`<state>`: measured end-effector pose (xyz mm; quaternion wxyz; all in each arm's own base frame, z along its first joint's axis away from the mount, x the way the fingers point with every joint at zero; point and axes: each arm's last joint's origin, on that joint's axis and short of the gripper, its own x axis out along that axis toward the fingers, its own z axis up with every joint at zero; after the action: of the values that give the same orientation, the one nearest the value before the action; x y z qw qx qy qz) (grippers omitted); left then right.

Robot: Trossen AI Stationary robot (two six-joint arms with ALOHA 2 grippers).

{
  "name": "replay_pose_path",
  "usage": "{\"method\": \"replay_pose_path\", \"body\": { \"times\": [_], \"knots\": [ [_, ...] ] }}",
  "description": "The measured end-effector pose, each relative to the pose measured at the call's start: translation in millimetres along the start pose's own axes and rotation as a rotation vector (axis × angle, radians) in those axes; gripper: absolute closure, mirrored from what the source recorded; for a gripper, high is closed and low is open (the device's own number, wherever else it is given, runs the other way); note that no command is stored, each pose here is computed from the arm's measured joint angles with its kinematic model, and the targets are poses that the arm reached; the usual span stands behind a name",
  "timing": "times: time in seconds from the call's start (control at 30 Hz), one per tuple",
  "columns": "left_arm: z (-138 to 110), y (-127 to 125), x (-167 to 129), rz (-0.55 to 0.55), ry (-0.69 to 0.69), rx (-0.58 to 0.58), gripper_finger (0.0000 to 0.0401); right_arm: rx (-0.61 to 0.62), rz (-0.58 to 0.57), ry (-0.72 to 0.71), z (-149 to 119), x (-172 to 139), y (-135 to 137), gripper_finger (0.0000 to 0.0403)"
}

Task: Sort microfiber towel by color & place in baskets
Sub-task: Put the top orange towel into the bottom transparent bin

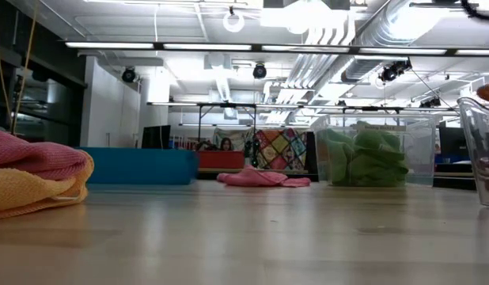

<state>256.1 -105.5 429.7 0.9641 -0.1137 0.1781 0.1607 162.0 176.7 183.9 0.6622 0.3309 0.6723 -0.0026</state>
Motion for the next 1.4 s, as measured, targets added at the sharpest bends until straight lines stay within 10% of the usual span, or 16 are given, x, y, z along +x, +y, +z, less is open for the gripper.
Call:
{"method": "replay_pose_path", "body": {
  "times": [0.27,0.57,0.83,1.13,1.4],
  "knots": [
    [0.0,0.0,0.0,0.0,0.0,0.033,0.0204,-0.145,-0.119,0.067,-10.9,-57.0,32.9,0.0197],
    [-0.1,0.0,0.0,0.0,0.001,0.051,0.0204,-0.231,-0.043,-0.123,-10.5,-105.1,66.7,0.0208],
    [0.8,1.8,1.5,0.01,-0.001,0.049,0.0204,-0.238,-0.2,-0.216,10.5,-71.3,72.3,0.0385],
    [1.8,3.6,3.0,0.02,-0.004,0.045,0.0204,-0.216,-0.508,-0.094,22.5,-12.8,63.6,0.0397],
    [1.7,3.5,3.0,0.014,-0.001,0.034,0.0204,-0.286,-0.492,-0.012,34.9,38.4,69.2,0.0401]
  ]
}}
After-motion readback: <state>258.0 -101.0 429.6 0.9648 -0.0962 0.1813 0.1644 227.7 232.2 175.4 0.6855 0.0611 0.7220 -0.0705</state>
